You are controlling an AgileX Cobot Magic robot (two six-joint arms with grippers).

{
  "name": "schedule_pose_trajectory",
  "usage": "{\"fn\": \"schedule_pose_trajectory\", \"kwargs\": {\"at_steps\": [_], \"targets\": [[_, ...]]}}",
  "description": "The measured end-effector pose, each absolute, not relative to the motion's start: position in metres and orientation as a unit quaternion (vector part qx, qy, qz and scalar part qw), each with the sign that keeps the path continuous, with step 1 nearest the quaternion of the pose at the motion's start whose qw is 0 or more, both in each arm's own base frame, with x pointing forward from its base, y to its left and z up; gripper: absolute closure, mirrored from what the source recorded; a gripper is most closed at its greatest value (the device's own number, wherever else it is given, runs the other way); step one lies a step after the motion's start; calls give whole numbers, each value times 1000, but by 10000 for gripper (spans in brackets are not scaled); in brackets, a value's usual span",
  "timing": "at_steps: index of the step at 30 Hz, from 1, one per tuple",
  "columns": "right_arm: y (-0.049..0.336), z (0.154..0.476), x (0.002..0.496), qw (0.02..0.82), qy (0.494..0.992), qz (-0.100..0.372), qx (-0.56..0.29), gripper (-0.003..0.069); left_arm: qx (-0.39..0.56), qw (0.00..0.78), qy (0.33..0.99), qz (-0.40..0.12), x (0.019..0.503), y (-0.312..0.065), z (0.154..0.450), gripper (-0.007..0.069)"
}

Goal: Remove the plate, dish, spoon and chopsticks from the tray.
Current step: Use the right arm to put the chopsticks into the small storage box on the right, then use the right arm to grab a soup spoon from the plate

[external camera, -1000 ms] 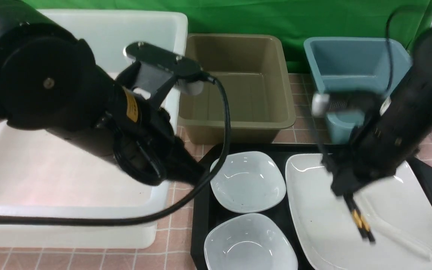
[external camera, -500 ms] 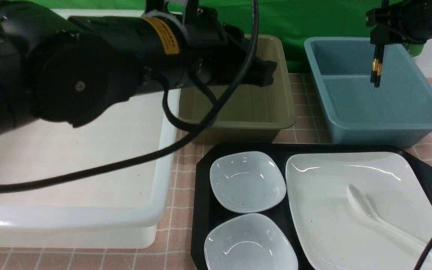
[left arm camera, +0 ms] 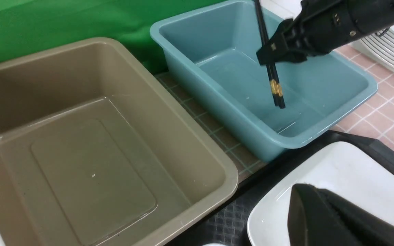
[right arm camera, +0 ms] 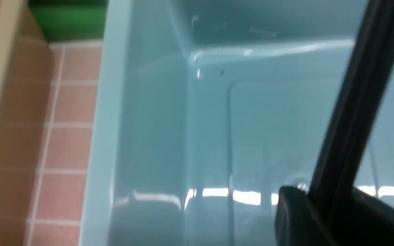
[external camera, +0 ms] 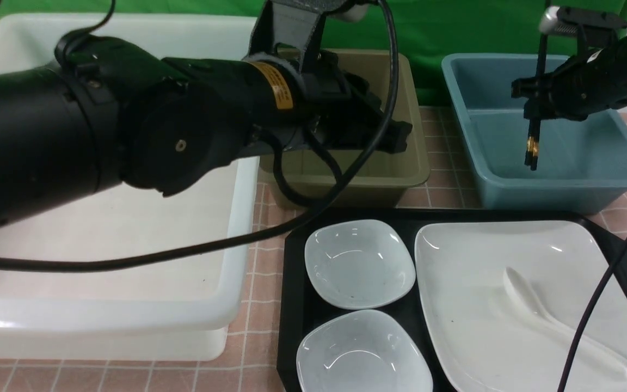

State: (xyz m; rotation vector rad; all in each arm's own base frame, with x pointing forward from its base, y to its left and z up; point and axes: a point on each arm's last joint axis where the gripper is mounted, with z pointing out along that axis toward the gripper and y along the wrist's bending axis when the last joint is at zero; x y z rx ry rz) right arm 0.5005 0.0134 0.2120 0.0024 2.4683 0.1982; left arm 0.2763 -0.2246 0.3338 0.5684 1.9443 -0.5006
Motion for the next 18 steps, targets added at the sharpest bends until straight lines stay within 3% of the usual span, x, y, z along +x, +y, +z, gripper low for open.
{"fn": "schedule_pose_trajectory", "kwargs": {"at_steps": [1, 2, 3, 5, 8, 9, 11, 12, 15, 18], "targets": [[14, 215, 497, 304, 949, 80, -4, 299, 235, 499, 808, -206, 276, -224, 333, 629], [15, 216, 496, 302, 950, 81, -4, 299, 235, 499, 808, -206, 276, -224, 333, 629], [16, 221, 491, 274, 958, 85, -12, 249, 235, 494, 812, -204, 275, -223, 333, 629], [17, 235, 484, 250, 964, 86, -21, 243, 236, 487, 817, -202, 272, -221, 334, 629], [18, 274, 459, 187, 977, 90, -42, 362, 239, 465, 831, -191, 264, -214, 339, 629], [20, 290, 443, 156, 981, 98, -51, 448, 240, 455, 837, -186, 259, -210, 342, 629], [25, 318, 420, 159, 978, 112, -74, 585, 243, 437, 848, -177, 248, -201, 349, 629], [29, 326, 409, 163, 976, 113, -90, 607, 247, 426, 853, -171, 242, -196, 352, 629], [45, 331, 376, 151, 972, 108, -145, 603, 265, 387, 871, -149, 227, -184, 356, 629], [63, 310, 341, 98, 972, 86, -195, 505, 280, 329, 893, -130, 213, -173, 355, 629]]}}
